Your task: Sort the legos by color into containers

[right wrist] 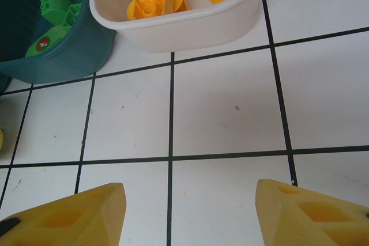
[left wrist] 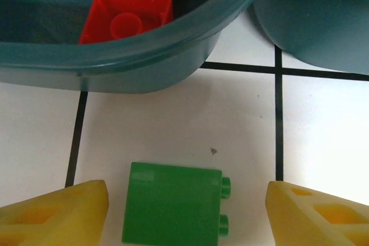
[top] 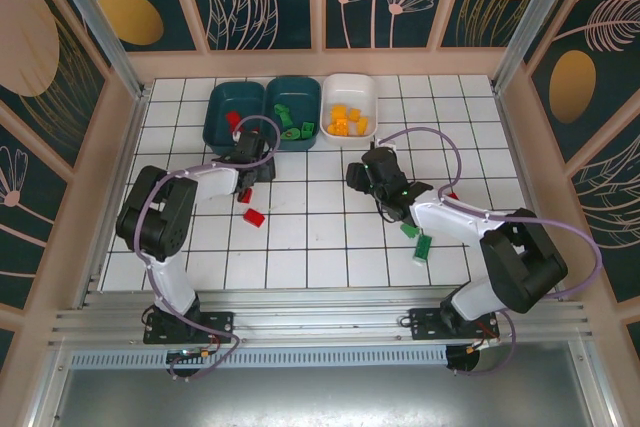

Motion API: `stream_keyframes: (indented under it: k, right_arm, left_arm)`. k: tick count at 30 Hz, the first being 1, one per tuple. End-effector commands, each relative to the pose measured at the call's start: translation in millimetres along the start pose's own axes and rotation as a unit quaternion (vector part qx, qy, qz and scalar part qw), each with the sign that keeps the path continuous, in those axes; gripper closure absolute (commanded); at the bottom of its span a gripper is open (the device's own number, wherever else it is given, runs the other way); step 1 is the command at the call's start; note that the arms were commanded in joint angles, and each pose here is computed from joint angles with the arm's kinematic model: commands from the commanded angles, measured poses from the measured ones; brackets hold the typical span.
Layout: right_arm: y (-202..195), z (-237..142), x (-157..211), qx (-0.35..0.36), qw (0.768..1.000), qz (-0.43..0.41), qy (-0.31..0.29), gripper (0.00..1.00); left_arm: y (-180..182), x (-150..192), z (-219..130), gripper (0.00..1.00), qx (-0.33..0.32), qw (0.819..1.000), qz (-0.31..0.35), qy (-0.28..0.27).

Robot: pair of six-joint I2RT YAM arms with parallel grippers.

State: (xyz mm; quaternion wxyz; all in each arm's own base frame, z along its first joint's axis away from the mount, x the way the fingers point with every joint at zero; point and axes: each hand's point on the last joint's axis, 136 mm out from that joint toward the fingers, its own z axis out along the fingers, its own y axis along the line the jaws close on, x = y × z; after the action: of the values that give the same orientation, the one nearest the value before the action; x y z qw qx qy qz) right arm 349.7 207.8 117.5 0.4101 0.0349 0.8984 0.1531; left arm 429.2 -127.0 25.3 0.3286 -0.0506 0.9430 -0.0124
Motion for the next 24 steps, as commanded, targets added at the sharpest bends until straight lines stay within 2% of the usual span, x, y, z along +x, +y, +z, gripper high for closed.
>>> stream_keyframes:
  k: [1, 8, 12, 18, 24]
  right_arm:
    - [1.4, 0.7, -8.4, 0.0, 1.0, 0.01, -0.014, 0.39]
    - [-1.0, -1.7, -10.5, 0.005, 1.0, 0.008, -0.017, 0.39]
    - [-1.0, -4.0, -11.3, 0.004, 1.0, 0.01, -0.019, 0.39]
    - [-2.4, -10.1, -17.8, 0.006, 1.0, 0.009, -0.028, 0.39]
    - [-7.1, -10.2, -17.5, 0.012, 0.999, 0.012, -0.028, 0.39]
  left_arm:
    - [3.4, 6.2, 9.8, 0.29, -0.013, 1.0, 0.014, 0.011]
    - [4.4, 9.4, 15.1, 0.39, -0.018, 1.0, 0.018, 0.014]
    - [2.1, 8.8, 16.8, 0.59, -0.013, 1.0, 0.019, 0.018]
    - [-3.9, 0.5, -7.7, 0.62, 0.017, 1.0, -0.001, 0.004]
    - [-31.5, -10.0, -56.3, 0.67, 0.101, 0.995, -0.017, -0.012]
